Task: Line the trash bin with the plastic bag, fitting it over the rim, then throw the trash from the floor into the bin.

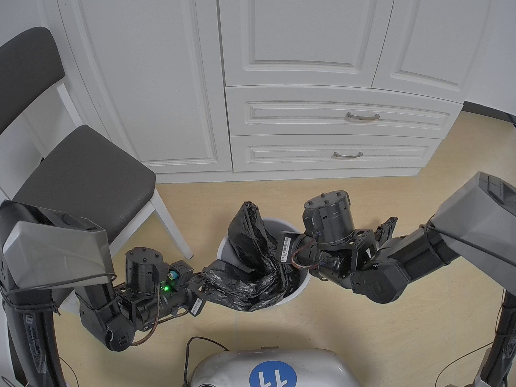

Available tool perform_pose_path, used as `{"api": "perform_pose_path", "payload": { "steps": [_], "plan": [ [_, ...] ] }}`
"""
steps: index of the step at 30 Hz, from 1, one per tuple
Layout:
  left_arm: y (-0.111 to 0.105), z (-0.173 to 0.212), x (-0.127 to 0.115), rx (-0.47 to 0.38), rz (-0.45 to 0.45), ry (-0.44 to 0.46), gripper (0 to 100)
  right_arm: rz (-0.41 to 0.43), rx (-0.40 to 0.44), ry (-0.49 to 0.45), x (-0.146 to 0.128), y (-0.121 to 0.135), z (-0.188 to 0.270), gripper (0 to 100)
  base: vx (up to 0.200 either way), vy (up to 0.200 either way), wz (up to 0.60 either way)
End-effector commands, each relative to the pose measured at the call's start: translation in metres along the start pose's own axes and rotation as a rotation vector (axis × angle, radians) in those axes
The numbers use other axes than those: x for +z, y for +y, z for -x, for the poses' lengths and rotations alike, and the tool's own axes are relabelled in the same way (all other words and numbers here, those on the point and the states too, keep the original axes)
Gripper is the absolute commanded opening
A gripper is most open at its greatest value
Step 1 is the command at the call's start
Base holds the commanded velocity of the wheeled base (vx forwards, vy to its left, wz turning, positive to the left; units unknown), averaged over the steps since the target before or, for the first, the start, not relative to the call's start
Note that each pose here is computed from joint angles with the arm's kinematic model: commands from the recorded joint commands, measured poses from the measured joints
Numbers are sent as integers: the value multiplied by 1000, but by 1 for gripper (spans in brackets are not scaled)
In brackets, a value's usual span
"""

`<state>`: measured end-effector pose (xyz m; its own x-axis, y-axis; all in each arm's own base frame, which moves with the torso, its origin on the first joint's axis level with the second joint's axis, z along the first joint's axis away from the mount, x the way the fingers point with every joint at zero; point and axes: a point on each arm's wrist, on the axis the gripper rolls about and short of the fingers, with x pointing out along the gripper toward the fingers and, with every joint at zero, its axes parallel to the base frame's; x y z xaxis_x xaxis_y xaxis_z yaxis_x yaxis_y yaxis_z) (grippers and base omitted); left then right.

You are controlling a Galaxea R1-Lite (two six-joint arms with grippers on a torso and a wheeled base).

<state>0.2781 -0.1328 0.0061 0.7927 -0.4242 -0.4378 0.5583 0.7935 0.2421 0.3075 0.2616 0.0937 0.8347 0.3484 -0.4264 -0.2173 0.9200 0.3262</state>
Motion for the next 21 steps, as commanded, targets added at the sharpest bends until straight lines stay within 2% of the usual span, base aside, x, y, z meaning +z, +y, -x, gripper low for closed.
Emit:
{"api": "perform_pose_path", "payload": {
  "steps": [1, 7, 13, 14, 21],
  "plan": [
    [15, 11, 2, 38, 6, 26, 0, -15, -21, 31, -13, -6, -21, 0, 0, 0, 0],
    [29, 24, 1, 43, -26, 130, 0, -46, -12, 28, -15, -2, -27, 0, 0, 0, 0],
    [28, 26, -1, 36, -33, 150, 0, -66, 4, 32, -15, 0, -27, 0, 0, 0, 0],
    [28, 25, -1, 35, -42, 152, 0, -68, 9, 31, -15, 1, -26, 100, 0, 0, 0],
    [28, 26, -3, 30, -65, 158, 0, -98, 23, 27, -12, 4, -26, 100, 0, 0, 0]
  ]
}}
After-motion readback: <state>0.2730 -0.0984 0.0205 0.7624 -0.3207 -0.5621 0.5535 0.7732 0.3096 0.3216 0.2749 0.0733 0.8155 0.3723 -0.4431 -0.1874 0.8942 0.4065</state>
